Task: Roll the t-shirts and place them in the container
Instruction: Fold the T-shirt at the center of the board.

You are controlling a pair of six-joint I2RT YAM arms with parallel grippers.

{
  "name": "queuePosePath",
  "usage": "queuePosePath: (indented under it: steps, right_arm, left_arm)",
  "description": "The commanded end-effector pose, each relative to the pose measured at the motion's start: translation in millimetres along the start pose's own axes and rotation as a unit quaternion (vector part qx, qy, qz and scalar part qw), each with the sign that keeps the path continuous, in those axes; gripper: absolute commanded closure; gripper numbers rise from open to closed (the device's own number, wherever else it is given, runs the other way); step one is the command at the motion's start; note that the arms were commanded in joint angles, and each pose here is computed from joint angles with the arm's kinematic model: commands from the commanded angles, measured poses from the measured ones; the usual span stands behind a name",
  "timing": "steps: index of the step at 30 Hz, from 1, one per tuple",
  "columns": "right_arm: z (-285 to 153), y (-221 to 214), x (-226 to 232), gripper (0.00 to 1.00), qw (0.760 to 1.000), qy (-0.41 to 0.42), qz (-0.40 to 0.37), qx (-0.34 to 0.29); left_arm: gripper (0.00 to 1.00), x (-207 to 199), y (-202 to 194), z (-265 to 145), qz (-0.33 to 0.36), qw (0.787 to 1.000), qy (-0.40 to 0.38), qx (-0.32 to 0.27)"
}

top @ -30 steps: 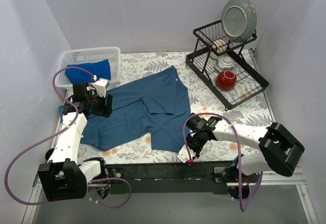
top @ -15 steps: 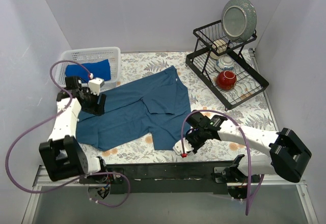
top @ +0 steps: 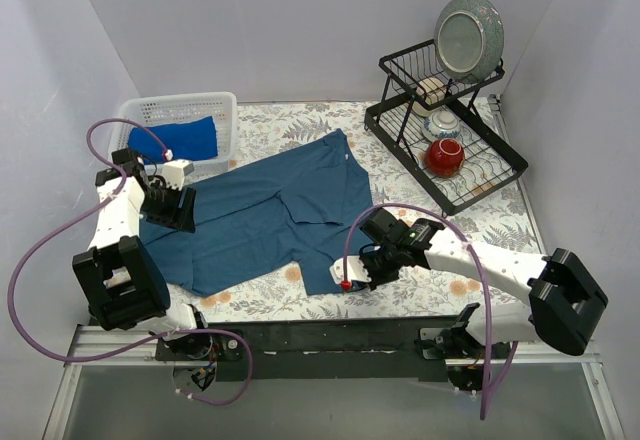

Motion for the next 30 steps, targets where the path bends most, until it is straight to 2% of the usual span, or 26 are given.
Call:
queuePosePath:
  steps: [1,10,16,22,27,30]
  right_arm:
    - [2.3,14.5,-15.8,0.99,0.999,-0.016,0.023,-0.028]
    - [5.8,15.9,-7.1,0.99,0.998,-0.025,0.017,-0.064]
    - [8.5,13.8,-9.3,0.99,0.997,-0.028,0.021,-0.062]
    - [11.1,11.2,-10.9,0.99,0.998,-0.020,0.025,-0.060]
    - [11.8,8.7,-11.7,0.99,0.998,-0.016,0.029,-0.059]
    - [11.8,10.0,-13.4,0.99,0.997,-0.017,0.030,-0.062]
  left_arm:
    - [0.43,-1.8,1.8,9.1,0.026,0.999,-0.024,-0.024]
    - [0.49,11.9,-13.5,24.4,0.099,0.994,-0.044,0.023]
    - [0.51,0.6,-30.3,35.1,0.099,0.990,-0.089,0.051]
    - [0.51,2.1,-37.8,48.6,0.068,0.995,-0.045,0.058]
    - [0.52,-0.5,-52.2,58.4,0.075,0.993,-0.029,0.082]
    - [0.52,4.9,-50.2,58.1,0.082,0.994,-0.009,0.077]
Point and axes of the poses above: each gripper's point midway between its finger pads, its own z axis out along the fingers, its own x axis along the line the jaws close on, y = z × x, the point moved 4 cm from there along -z, back along the fingers, and after that the axes turned 4 degrees about z, right-handed, at the moved point
